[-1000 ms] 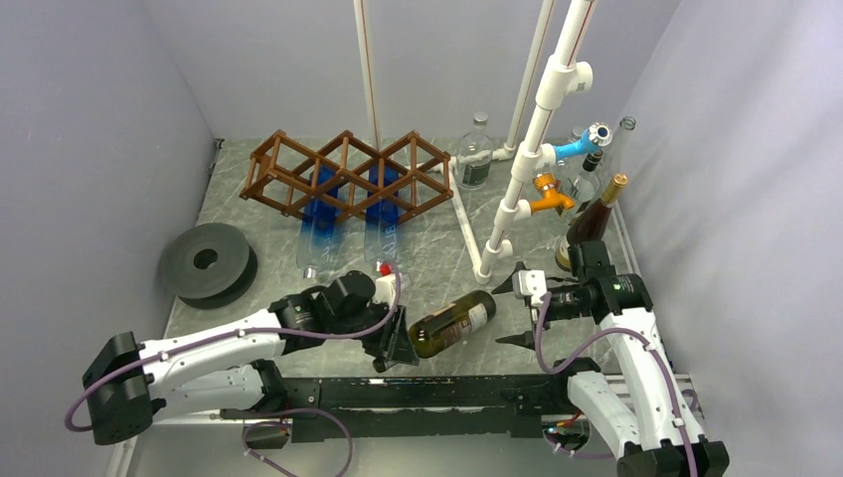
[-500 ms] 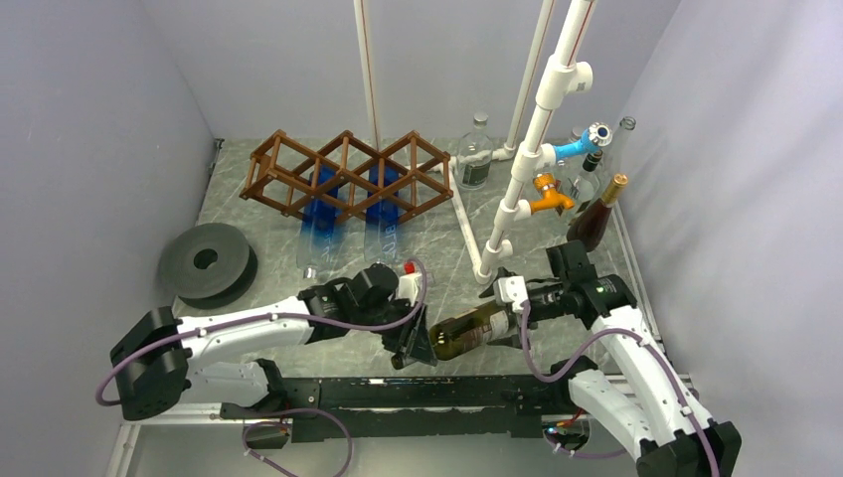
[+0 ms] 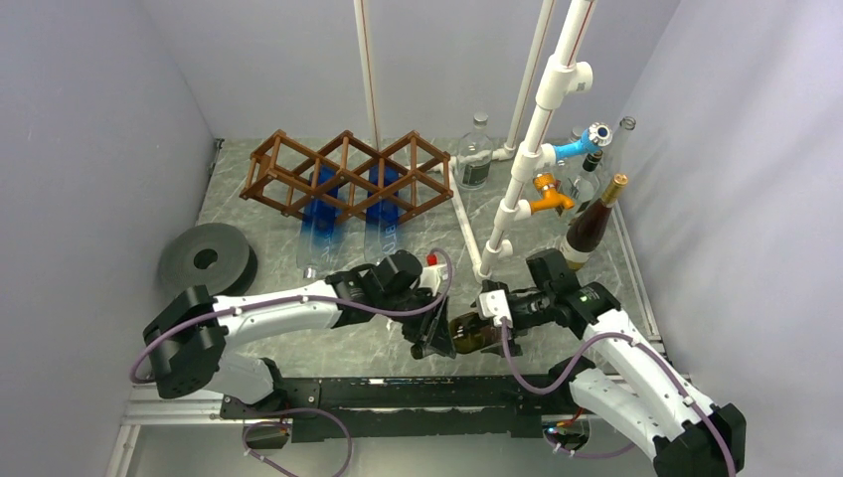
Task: Take the wine bottle off the wine rack
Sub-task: Place the wine bottle at the center of the board.
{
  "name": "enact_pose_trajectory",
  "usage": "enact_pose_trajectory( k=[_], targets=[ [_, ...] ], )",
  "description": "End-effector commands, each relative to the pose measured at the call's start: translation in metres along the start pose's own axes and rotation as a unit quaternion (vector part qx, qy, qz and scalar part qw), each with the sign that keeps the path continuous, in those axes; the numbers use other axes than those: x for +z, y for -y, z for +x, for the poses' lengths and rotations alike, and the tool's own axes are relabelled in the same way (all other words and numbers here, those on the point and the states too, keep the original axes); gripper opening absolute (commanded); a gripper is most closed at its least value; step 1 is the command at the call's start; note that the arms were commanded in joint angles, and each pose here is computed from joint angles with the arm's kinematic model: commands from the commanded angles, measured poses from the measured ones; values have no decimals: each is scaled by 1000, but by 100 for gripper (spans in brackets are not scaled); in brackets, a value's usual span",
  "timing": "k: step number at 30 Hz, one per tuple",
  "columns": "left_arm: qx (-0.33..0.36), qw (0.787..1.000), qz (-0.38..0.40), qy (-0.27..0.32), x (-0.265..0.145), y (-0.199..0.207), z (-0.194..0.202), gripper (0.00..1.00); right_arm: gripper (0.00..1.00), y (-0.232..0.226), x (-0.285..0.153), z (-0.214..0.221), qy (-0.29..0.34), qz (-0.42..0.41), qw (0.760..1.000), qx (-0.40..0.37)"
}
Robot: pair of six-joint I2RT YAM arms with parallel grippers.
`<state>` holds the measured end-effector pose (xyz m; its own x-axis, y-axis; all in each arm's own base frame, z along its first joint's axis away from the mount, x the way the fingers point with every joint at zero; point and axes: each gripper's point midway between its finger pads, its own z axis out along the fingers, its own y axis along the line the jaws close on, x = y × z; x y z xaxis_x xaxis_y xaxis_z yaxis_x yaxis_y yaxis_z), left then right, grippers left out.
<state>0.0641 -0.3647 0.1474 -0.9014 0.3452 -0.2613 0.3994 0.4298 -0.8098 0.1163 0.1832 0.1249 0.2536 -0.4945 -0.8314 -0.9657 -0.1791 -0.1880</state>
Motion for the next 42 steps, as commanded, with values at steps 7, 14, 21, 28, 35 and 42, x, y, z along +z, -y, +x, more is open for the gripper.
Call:
enact_pose_trajectory(
  k=[7,14,21,28,35,42],
  targets=[
    [75,993,86,-6,-1,57,-29,0,98,11,8,19,-50,25,998,-41],
    [72,994,81,-13,0,51,-31,0,87,11,8,19,-50,29,997,-46],
    [74,994,75,-9,-4,47,-35,0,17,11,9,15,-45,18,998,-40],
    [67,994,81,-7,-4,41,-34,27,0,12,7,7,-36,19,999,-28],
    [66,995,77,-4,-7,37,-30,69,0,16,2,-1,-27,27,999,-17],
    [75,995,63,15,-16,32,-28,76,0,17,-3,-4,-17,31,999,-11]
  ],
)
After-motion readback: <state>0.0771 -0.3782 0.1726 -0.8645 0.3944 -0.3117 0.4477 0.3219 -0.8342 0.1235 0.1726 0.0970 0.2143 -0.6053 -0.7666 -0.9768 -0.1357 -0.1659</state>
